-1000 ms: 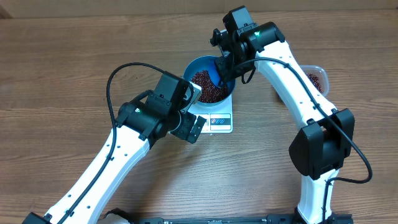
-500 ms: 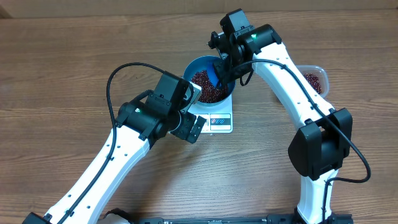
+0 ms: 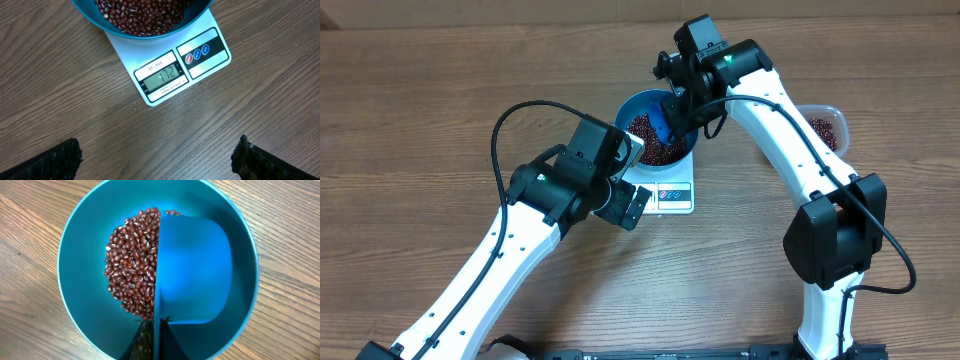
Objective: Scoop item into bowl and weigh 150g on scale
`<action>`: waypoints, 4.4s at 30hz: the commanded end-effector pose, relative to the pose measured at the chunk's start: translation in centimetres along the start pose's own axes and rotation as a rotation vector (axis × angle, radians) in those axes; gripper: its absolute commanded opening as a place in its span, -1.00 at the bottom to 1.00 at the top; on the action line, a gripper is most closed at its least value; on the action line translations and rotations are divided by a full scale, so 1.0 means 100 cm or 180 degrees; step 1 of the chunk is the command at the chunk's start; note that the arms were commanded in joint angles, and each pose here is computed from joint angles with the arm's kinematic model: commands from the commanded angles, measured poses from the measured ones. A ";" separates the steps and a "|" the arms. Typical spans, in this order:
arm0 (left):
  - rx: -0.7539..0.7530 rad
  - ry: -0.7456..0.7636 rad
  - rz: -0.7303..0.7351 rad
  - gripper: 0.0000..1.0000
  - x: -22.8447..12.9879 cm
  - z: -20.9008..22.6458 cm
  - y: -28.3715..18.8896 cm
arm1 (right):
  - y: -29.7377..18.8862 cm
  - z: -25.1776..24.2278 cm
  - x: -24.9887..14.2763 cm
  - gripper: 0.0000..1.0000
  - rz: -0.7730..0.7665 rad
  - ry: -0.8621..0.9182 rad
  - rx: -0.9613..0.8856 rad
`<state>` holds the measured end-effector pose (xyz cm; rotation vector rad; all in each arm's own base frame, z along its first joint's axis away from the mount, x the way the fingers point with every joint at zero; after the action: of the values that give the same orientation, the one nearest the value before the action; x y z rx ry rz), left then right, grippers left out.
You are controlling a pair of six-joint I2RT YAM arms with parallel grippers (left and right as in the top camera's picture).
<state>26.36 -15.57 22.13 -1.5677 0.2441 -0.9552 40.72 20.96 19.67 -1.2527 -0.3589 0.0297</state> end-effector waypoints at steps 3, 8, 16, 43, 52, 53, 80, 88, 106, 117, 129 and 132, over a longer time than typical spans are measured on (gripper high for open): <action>0.0034 0.0044 -0.0054 0.99 -0.001 0.002 -0.005 | -0.003 0.003 0.000 -0.92 -0.0014 0.0012 0.0109; 0.0034 0.0044 -0.0055 0.99 -0.001 0.002 -0.005 | -0.016 -0.011 0.008 -0.93 -0.0101 0.0107 0.0087; 0.0034 0.0044 -0.0055 0.99 -0.001 0.002 -0.005 | -0.032 -0.013 0.017 -0.93 -0.0236 0.0087 0.0015; 0.0034 0.0044 -0.0054 0.99 -0.001 0.002 -0.005 | -0.091 0.007 0.006 -0.93 -0.0527 -0.0037 0.0135; 0.0034 0.0044 -0.0054 0.99 -0.001 0.002 -0.005 | -0.096 0.007 0.004 -0.93 -0.0540 -0.0038 0.0137; 0.0034 0.0044 -0.0054 0.99 -0.001 0.002 -0.005 | -0.097 0.007 0.004 -0.93 -0.0548 -0.0040 0.0139; 0.0034 0.0044 -0.0054 0.99 -0.001 0.002 -0.005 | -0.123 0.009 -0.001 -0.92 -0.0686 -0.0006 0.0284; 0.0034 0.0044 -0.0054 0.99 -0.001 0.002 -0.005 | -0.139 -0.042 -0.003 -0.92 -0.0636 0.0388 0.0533; 0.0034 0.0044 -0.0055 0.99 -0.001 0.002 -0.005 | -0.179 -0.221 -0.048 -0.93 -0.0640 0.1922 -0.1257; 0.0034 0.0044 -0.0054 0.99 -0.001 0.002 -0.005 | -0.176 -0.184 -0.045 -0.92 -0.0605 0.1783 -0.2490; 0.0034 0.0044 -0.0054 0.99 -0.001 0.002 -0.005 | -0.168 -0.165 -0.042 -0.92 -0.0683 0.1934 -0.2306; 0.0034 0.0044 -0.0055 0.99 -0.001 0.002 -0.005 | -0.163 -0.166 -0.038 -0.92 -0.0685 0.2075 -0.1823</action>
<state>26.36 -15.57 22.12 -1.5680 0.2442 -0.9552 38.89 -0.49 28.18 -1.8559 0.0676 -0.6446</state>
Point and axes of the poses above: each gripper's point midway between its finger pads, its own y axis out along the fingers, its own z axis along the line the jaws close on, x = y × z, the point moved 6 cm from there along -y, back along the fingers, and after that the axes turned 15 degrees about y, right-handed, at the moved point
